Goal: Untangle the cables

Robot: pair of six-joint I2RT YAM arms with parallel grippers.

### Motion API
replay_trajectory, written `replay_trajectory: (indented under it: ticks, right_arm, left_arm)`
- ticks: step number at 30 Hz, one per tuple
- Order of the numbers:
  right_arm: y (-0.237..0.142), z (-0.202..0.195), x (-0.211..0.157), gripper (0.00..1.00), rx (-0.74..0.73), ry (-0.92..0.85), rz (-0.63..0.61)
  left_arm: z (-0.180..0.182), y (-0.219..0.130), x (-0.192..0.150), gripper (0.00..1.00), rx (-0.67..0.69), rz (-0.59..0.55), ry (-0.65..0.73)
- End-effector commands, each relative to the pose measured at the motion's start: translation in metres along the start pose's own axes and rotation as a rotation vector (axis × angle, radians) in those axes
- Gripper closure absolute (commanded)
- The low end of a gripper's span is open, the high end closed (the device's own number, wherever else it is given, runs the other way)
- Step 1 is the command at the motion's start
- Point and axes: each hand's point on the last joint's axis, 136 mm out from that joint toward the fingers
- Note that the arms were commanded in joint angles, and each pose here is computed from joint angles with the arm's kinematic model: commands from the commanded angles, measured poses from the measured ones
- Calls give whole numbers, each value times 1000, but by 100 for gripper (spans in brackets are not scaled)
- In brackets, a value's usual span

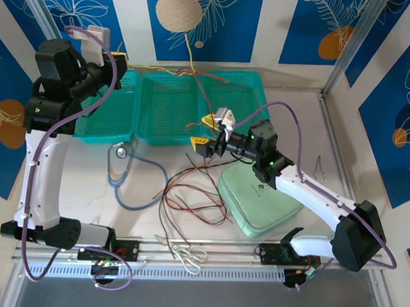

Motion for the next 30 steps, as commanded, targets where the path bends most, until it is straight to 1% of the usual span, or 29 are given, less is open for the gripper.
replay_trajectory:
  ticks: [1,2,3,4,5,6,10,11,12,13,14,15,17,18,19,21,22,25,27,30]
  right_arm:
    - [5,6,17,22,65,-47,-101]
    - [8,2,12,25,66,-39,-98]
    - [11,-2,6,31,72,-27,-86]
    - [14,-6,2,39,72,-10,-73]
    - [15,-9,-1,45,70,6,-69]
    - [15,-10,-2,49,68,23,-66]
    - [12,-11,-5,52,50,27,-41]
    - [11,-11,-5,57,50,28,-39]
    - [11,-10,-6,66,53,27,-31]
    - [11,-8,-7,83,58,23,-18]
    - [11,-6,-7,95,66,16,-6]
    - [11,-3,-5,100,76,9,4]
    - [10,2,1,100,84,-8,6]
    - [9,4,3,89,82,-12,8]
    - [7,5,5,74,78,-16,3]
    - [4,6,8,57,74,-25,-9]
    - [3,7,8,52,74,-31,-8]
    - [5,9,8,51,88,-35,6]
    - [5,11,6,54,99,-31,9]
    - [5,14,-3,54,96,-31,46]
  left_arm:
    - [-7,-5,17,100,-35,-51,-22]
    - [-7,-6,19,100,-36,-53,-20]
    - [-6,-7,21,100,-33,-55,-18]
    - [-6,-7,23,100,-31,-53,-15]
    - [-5,-8,24,100,-27,-51,-11]
    - [-5,-10,26,100,-22,-50,-4]
    - [-3,-13,28,100,-8,-47,14]
    - [-3,-13,28,100,-8,-46,14]
    - [-3,-12,27,100,-9,-43,15]
    - [-3,-11,26,100,-11,-40,14]
    - [-3,-11,25,100,-12,-37,13]
    - [-3,-10,24,100,-15,-34,11]
    - [-3,-10,23,100,-14,-30,9]
    - [-3,-11,23,100,-12,-30,11]
    - [-3,-11,23,100,-12,-28,9]
    - [-3,-10,24,100,-13,-32,6]
    - [-3,-10,24,100,-15,-35,4]
    - [-4,-7,23,100,-22,-35,-5]
    - [-4,-7,22,100,-25,-32,-8]
    - [-3,-7,22,100,-18,-30,-6]
Point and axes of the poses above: each hand's point on the last joint's axis, 136 mm out from that joint toward the fingers, its own y axis out along the fingers, its own z axis along the line the jaws close on, x = y × z, and after that the axes turned 15 degrees about y, right-handed
